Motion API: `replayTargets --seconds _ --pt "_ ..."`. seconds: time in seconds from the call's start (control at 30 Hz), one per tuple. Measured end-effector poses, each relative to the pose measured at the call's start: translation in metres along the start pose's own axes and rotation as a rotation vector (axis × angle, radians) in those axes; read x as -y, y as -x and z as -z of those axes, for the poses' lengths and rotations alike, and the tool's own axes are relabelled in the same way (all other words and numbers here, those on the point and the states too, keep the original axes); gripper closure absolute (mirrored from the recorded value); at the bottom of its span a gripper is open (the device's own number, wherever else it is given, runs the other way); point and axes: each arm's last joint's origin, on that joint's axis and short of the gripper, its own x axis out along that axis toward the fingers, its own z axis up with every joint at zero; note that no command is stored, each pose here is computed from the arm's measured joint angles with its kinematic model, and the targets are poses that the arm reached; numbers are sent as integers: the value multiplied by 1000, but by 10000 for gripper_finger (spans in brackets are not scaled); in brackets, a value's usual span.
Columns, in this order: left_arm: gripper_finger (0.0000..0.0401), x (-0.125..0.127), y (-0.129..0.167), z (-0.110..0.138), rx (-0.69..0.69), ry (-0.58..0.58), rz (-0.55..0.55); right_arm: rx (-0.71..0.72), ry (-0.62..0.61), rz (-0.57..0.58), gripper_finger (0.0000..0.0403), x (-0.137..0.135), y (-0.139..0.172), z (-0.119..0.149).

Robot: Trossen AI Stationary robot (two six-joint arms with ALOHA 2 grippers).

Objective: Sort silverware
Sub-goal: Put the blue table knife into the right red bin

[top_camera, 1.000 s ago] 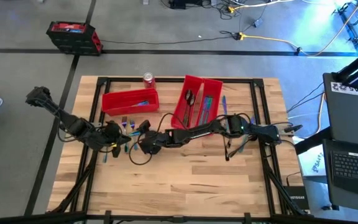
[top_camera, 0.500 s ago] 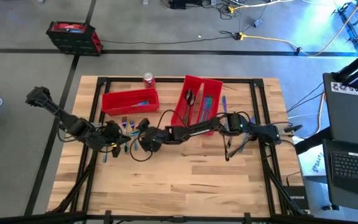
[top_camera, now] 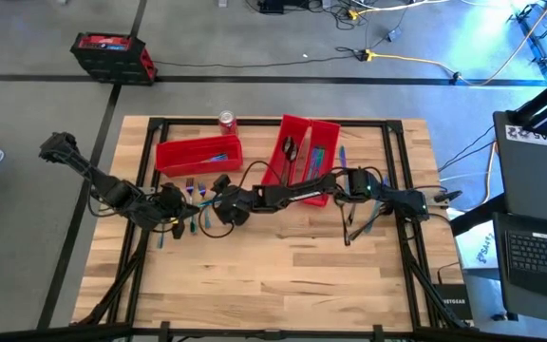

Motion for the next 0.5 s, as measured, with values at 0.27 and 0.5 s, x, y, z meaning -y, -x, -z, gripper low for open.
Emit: replayTargets --seconds 0.27,0.5 --pt "400 0 0 0 0 -3 -1 -11 5 -36 68 3 -3 11" --pt "400 0 0 0 2 -4 -3 -17 9 -41 84 7 -5 18"
